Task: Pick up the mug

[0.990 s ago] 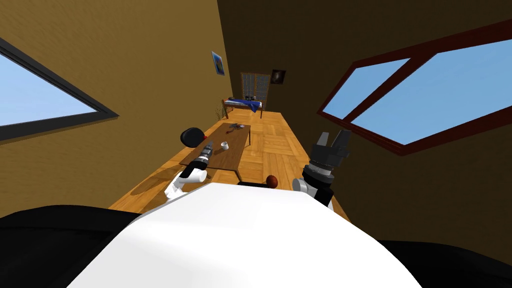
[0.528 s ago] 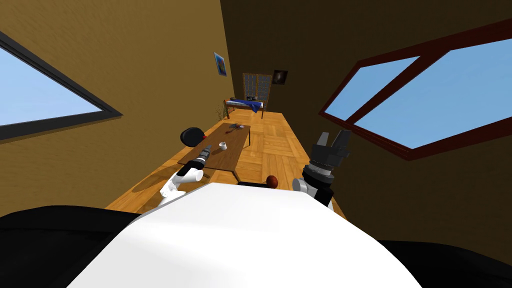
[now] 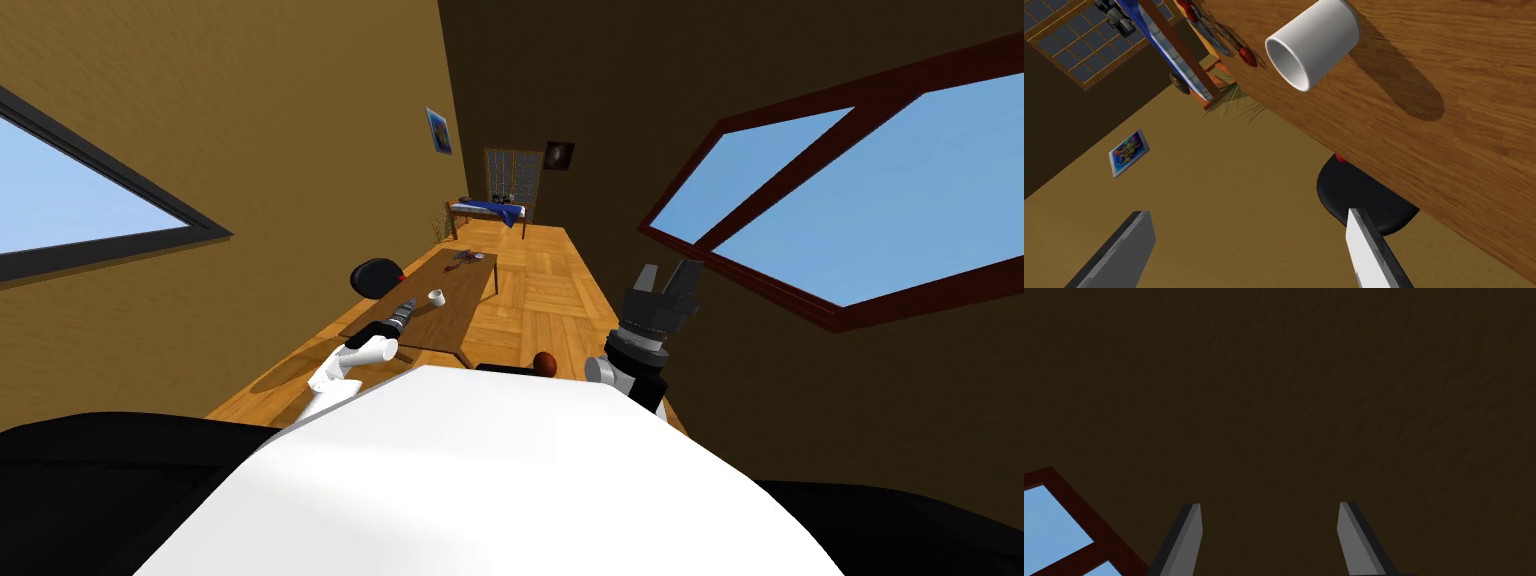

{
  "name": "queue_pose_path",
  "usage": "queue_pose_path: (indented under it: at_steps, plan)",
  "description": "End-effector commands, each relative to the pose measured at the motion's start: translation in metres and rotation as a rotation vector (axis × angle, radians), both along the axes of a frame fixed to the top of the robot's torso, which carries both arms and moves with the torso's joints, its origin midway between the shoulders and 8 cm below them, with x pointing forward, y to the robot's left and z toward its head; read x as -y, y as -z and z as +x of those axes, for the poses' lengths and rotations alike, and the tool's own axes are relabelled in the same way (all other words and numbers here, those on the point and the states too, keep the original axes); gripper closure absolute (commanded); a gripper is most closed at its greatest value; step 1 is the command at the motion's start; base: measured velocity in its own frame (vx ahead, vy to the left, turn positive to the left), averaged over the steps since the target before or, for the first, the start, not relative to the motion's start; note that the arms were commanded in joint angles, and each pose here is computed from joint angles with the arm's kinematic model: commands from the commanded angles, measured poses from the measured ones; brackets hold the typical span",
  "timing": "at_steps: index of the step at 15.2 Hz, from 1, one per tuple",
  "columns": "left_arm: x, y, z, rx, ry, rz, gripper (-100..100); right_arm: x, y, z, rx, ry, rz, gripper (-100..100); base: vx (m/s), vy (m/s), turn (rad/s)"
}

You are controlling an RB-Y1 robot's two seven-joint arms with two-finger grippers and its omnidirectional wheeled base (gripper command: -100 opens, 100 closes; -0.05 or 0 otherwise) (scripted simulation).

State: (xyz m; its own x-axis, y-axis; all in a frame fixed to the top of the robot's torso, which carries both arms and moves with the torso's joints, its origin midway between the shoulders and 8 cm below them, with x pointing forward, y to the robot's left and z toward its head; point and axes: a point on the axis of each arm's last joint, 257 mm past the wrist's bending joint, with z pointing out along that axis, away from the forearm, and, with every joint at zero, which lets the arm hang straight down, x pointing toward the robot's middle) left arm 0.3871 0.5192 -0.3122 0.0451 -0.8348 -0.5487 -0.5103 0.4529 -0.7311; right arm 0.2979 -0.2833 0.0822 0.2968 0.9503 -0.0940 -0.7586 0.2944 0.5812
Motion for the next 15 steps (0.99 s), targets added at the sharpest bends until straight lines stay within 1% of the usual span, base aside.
queue_pose_path:
  at_steps: [1,2,3,4,5,6,7,9,10,12,13,14,15]
  plan:
    - [-0.005,0.010,-0.006,-0.041,-0.008,0.000,-100,0.000,0.000,0.000,0.000,0.000,0.000,0,0.072,-0.058,0.045]
    - [-0.021,0.021,-0.015,-0.095,-0.026,0.009,-100,0.000,0.000,0.000,0.000,0.000,0.000,0,0.099,-0.058,0.052]
    - [-0.021,0.025,-0.017,-0.112,-0.028,0.004,-100,0.000,0.000,0.000,0.000,0.000,0.000,0,0.159,-0.050,0.026]
    - [-0.035,0.032,-0.024,-0.153,-0.040,0.015,-100,0.000,0.000,0.000,0.000,0.000,0.000,0,0.190,-0.057,0.032]
    - [-0.036,0.039,-0.029,-0.179,-0.046,0.006,-100,0.000,0.000,0.000,0.000,0.000,0.000,0,0.209,-0.072,0.043]
    - [-0.036,0.039,-0.030,-0.181,-0.046,0.005,-100,0.000,0.000,0.000,0.000,0.000,0.000,0,0.174,-0.071,0.036]
    - [-0.050,0.048,-0.040,-0.229,-0.061,0.011,-100,0.000,0.000,0.000,0.000,0.000,0.000,0,0.181,-0.057,0.041]
    - [-0.050,0.053,-0.043,-0.249,-0.063,0.003,-100,0.000,0.000,0.000,0.000,0.000,0.000,0,0.162,-0.040,0.040]
    - [-0.063,0.061,-0.053,-0.294,-0.077,0.007,-100,0.000,0.000,0.000,0.000,0.000,0.000,0,0.146,-0.013,0.044]
    - [-0.062,0.065,-0.057,-0.315,-0.079,-0.002,-100,0.000,0.000,0.000,0.000,0.000,0.000,0,0.135,-0.011,0.043]
    - [-0.074,0.073,-0.068,-0.363,-0.092,-0.004,-100,0.000,0.000,0.000,0.000,0.000,0.000,0,0.135,-0.014,0.057]
    - [-0.073,0.076,-0.071,-0.378,-0.093,-0.010,-100,0.000,0.000,0.000,0.000,0.000,0.000,0,0.164,-0.024,0.033]
    - [-0.073,0.076,-0.071,-0.378,-0.093,-0.010,-100,0.000,0.000,0.000,0.000,0.000,0.000,0,0.141,-0.019,0.036]
